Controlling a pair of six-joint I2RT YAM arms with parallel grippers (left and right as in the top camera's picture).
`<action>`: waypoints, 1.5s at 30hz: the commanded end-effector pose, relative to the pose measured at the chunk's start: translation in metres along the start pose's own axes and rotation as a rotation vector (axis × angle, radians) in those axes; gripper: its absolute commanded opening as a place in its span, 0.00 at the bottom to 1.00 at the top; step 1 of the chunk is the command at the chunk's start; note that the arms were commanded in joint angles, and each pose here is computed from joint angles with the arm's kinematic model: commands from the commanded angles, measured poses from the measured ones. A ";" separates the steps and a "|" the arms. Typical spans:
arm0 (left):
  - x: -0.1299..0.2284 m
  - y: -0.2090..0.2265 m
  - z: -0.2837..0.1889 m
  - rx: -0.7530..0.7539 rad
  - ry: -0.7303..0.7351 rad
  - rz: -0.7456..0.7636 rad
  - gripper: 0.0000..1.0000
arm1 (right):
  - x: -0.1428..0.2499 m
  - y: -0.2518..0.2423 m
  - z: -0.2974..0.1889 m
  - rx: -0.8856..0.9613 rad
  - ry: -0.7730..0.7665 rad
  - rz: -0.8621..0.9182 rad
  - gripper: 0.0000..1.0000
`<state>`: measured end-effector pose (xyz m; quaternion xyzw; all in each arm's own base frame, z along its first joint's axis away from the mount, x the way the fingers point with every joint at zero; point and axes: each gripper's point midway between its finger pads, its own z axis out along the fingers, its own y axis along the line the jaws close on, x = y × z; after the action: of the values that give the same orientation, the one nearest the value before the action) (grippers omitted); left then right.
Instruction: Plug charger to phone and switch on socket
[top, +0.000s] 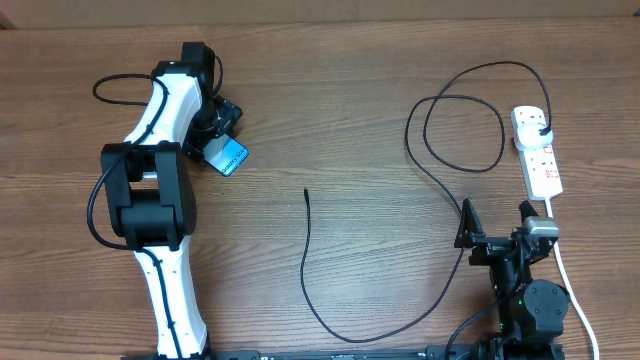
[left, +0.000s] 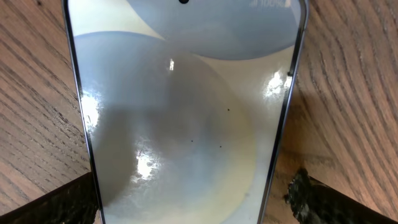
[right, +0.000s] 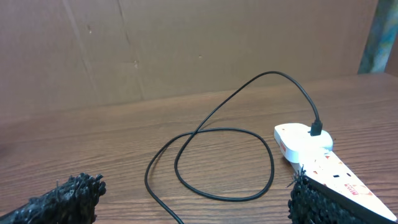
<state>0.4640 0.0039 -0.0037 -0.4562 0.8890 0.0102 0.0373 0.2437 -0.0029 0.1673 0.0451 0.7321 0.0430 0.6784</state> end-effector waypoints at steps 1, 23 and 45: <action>0.045 0.021 0.074 -0.097 0.187 0.031 1.00 | 0.000 0.000 0.000 -0.001 -0.008 -0.007 1.00; 0.045 0.022 0.073 -0.100 0.188 0.031 0.87 | 0.000 0.000 0.000 -0.001 -0.008 -0.007 1.00; 0.046 0.022 0.073 -0.100 0.188 0.031 0.75 | 0.000 0.000 0.000 -0.001 -0.008 -0.007 1.00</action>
<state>0.4639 0.0036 -0.0036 -0.4491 0.8927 0.0104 0.0370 0.2437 -0.0029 0.1673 0.0452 0.7321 0.0429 0.6784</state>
